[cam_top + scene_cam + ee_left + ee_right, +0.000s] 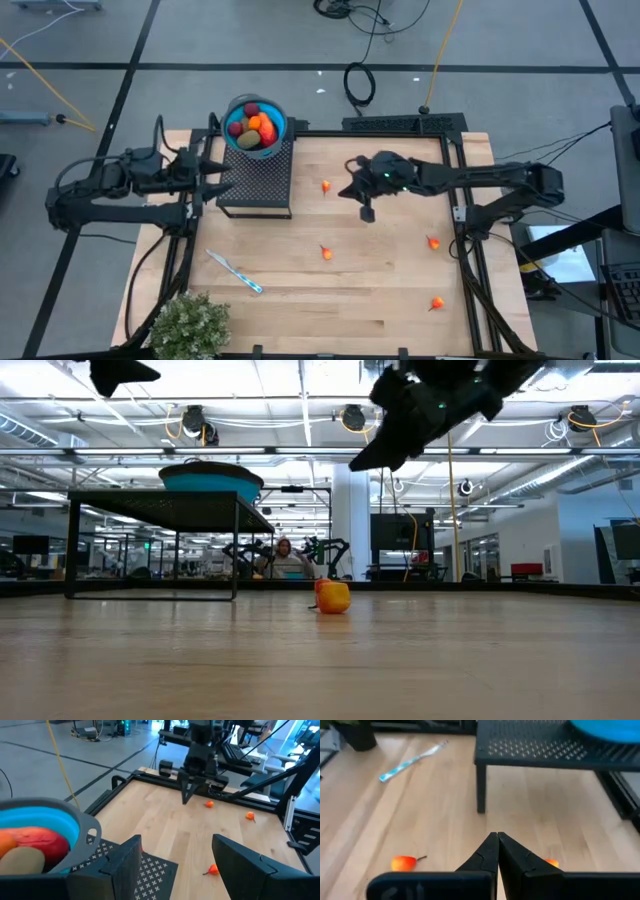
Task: Pick & Place Fruit
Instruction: Put the pear into the blue strainer bowl on the shelf
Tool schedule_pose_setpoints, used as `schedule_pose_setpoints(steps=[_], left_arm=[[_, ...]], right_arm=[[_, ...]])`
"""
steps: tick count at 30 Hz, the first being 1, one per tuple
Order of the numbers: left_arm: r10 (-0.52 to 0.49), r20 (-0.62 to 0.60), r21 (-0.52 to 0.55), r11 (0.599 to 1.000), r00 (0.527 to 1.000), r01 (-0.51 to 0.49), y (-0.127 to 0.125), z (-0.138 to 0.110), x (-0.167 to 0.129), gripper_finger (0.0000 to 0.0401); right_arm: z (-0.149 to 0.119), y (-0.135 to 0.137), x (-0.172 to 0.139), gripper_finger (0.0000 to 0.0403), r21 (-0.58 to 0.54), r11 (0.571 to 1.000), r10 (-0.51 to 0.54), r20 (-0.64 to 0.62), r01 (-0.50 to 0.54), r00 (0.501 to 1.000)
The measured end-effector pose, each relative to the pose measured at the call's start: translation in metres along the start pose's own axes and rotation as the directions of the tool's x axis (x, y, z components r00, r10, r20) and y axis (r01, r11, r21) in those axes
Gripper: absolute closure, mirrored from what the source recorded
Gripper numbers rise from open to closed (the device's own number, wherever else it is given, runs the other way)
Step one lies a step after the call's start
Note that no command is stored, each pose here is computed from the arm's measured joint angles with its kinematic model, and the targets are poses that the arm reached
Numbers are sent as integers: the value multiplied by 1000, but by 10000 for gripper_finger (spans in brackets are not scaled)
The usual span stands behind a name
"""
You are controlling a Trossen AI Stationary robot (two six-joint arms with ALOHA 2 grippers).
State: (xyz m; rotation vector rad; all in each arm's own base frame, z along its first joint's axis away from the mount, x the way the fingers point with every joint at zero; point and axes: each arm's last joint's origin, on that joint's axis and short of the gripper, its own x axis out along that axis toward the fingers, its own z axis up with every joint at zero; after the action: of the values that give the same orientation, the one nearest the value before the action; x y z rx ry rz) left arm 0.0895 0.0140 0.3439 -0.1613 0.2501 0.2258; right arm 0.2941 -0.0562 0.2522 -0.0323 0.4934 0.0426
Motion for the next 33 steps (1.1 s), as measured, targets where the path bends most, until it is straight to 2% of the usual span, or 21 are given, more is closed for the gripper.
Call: schedule_pose_setpoints(steps=[3, 9, 16, 23, 29, 33], left_arm=[[-4, 5, -7, 1000, 1000, 4, 2, -9, -4, 158], [-20, 32, -17, 1000, 999, 20, 3, -19, -12, 158], [-40, 49, -12, 999, 998, 40, 3, -20, -16, 158], [-43, 44, -9, 999, 998, 43, 3, -20, -16, 158], [-40, 46, 2, 999, 998, 40, 3, -20, -16, 158], [-32, 47, -5, 999, 998, 32, 4, -20, -16, 158]], right_arm=[[3, -7, 9, 403, -5, 1000, 0, -85, 0, 996], [15, -21, 25, 403, -85, 996, 8, -223, -27, 975], [8, -40, 46, 403, -165, 982, 24, -381, -93, 924], [-1, -61, 74, 403, -315, 932, 20, -445, -178, 895], [-4, -77, 96, 403, -352, 908, 26, -494, -228, 869], [-4, -80, 101, 403, -384, 891, 24, -492, -241, 870]])
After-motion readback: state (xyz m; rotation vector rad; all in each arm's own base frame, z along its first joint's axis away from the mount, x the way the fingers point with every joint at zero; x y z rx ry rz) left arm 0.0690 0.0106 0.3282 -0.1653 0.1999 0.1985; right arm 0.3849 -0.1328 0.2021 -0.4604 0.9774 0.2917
